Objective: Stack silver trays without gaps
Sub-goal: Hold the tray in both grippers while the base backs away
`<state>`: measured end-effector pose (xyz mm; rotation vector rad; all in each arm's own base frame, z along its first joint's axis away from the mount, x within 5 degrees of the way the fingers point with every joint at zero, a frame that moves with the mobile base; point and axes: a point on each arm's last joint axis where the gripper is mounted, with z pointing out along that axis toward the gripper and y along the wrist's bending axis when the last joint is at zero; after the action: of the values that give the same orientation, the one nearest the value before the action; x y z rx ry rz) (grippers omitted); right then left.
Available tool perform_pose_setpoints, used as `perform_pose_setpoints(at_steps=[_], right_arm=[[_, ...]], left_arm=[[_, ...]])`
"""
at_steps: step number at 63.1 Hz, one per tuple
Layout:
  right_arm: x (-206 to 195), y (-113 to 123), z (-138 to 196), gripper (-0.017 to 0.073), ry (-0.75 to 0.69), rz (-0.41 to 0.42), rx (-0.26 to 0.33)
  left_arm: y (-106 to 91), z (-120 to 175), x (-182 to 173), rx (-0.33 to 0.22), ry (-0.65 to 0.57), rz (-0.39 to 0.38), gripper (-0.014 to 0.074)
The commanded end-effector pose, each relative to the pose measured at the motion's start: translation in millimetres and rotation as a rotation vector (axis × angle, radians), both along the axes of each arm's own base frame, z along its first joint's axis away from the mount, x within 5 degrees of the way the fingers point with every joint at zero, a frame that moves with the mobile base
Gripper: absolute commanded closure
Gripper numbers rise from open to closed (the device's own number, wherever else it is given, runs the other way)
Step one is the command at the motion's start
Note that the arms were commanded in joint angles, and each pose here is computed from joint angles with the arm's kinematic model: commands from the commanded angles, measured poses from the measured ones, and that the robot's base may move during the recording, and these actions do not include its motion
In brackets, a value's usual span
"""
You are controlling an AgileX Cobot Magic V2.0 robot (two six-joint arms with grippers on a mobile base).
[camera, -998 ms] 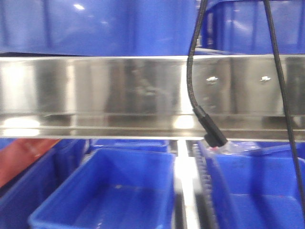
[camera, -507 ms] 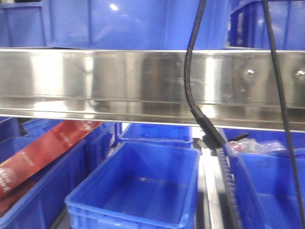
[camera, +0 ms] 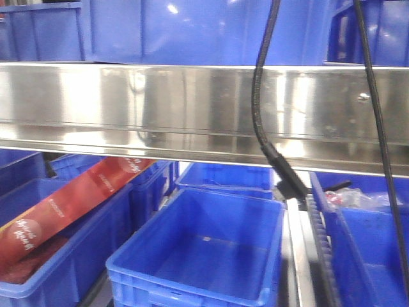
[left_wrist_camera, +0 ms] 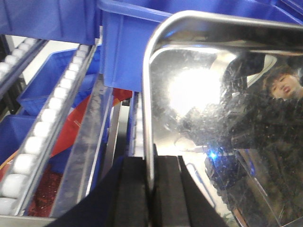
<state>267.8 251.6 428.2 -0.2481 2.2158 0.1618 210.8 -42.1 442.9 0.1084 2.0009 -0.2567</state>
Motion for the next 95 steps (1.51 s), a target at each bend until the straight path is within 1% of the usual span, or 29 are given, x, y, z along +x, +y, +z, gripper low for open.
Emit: perform_pose_setpoints(at_steps=[1, 95], right_arm=[[-2.9, 9.2, 8.4, 0.0637, -0.057, 0.075, 0.05], [-2.9, 9.2, 8.4, 0.0637, -0.057, 0.075, 0.05]], left_arm=[[-8.9, 9.7, -4.2, -0.093, -0.054, -0.041, 0.061], [-8.9, 9.7, -4.2, -0.093, -0.054, -0.041, 0.061]])
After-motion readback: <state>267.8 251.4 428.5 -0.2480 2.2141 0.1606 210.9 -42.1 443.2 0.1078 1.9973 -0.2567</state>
